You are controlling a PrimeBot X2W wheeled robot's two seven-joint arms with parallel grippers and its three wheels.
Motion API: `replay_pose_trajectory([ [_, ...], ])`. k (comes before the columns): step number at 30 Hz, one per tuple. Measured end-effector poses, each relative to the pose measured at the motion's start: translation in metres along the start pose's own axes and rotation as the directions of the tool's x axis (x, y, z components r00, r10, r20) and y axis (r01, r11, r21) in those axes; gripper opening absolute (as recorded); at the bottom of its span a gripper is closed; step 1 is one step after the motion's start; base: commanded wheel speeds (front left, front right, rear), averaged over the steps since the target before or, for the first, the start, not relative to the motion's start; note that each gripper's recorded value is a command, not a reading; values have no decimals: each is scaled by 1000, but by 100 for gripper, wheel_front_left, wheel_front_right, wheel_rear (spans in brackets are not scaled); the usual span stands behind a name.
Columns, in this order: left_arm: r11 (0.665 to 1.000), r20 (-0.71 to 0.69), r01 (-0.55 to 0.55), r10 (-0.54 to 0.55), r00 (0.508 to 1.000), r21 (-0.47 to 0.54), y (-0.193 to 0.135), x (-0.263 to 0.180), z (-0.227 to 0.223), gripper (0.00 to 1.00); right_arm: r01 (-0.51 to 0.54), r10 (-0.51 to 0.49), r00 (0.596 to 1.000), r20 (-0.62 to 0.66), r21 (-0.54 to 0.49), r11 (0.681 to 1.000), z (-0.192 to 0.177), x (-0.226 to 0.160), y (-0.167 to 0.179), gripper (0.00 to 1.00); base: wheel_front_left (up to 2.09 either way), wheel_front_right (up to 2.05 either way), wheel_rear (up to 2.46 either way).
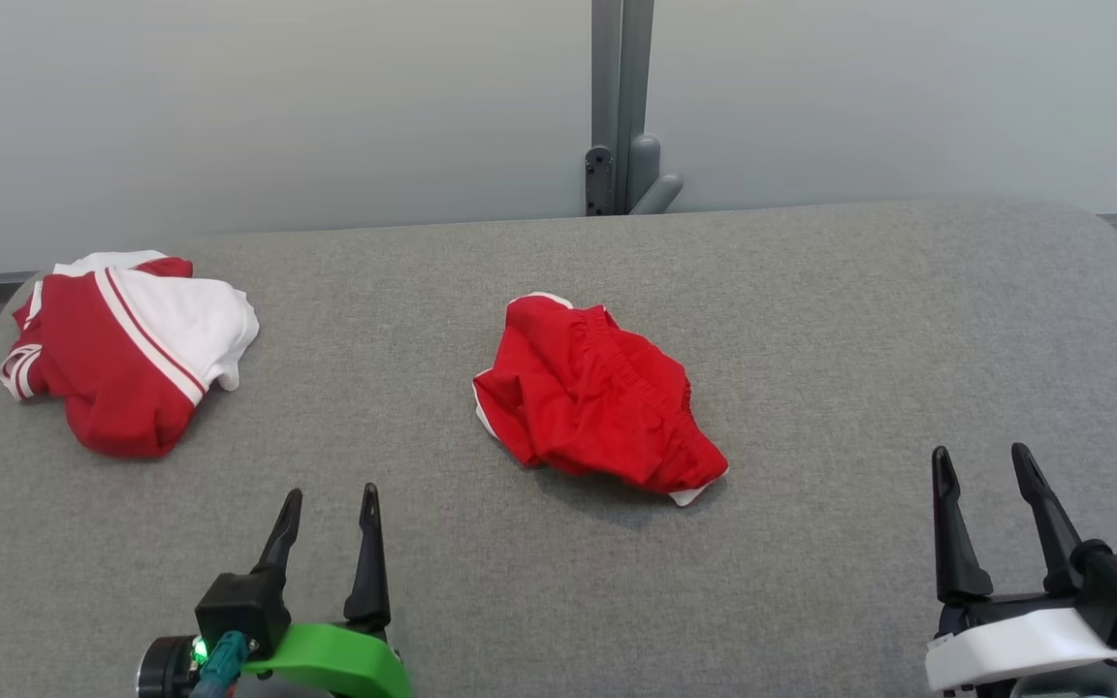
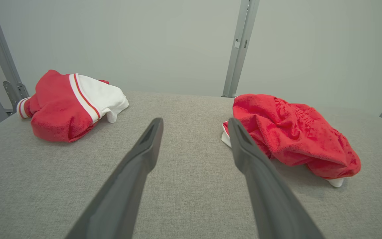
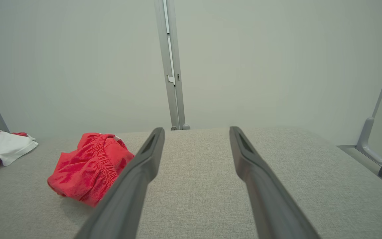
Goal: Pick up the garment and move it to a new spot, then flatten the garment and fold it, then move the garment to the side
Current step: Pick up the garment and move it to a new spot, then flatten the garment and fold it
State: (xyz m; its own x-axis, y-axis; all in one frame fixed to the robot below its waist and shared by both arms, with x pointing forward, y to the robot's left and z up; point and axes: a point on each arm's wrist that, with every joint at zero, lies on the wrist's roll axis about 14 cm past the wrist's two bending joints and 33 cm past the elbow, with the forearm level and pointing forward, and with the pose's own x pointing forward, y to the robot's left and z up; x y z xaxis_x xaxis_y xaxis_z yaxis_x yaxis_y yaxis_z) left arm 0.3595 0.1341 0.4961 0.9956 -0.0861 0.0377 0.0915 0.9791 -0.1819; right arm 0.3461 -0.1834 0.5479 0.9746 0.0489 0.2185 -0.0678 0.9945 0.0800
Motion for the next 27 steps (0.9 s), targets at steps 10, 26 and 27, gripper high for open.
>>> replay_pose_trajectory([
  [10,999,-7,-39,39,999,9,13,-16,-4,100,-13,13,999,-32,17,1000,-9,-8,6,100,0,0,0],
  [26,1000,-14,-29,29,999,5,11,-22,-7,100,-38,39,998,-47,24,999,-15,-6,14,100,0,0,0],
  [27,1000,-15,-31,31,999,5,12,-22,-7,100,-41,42,998,-50,25,999,-16,-6,15,100,0,0,0],
])
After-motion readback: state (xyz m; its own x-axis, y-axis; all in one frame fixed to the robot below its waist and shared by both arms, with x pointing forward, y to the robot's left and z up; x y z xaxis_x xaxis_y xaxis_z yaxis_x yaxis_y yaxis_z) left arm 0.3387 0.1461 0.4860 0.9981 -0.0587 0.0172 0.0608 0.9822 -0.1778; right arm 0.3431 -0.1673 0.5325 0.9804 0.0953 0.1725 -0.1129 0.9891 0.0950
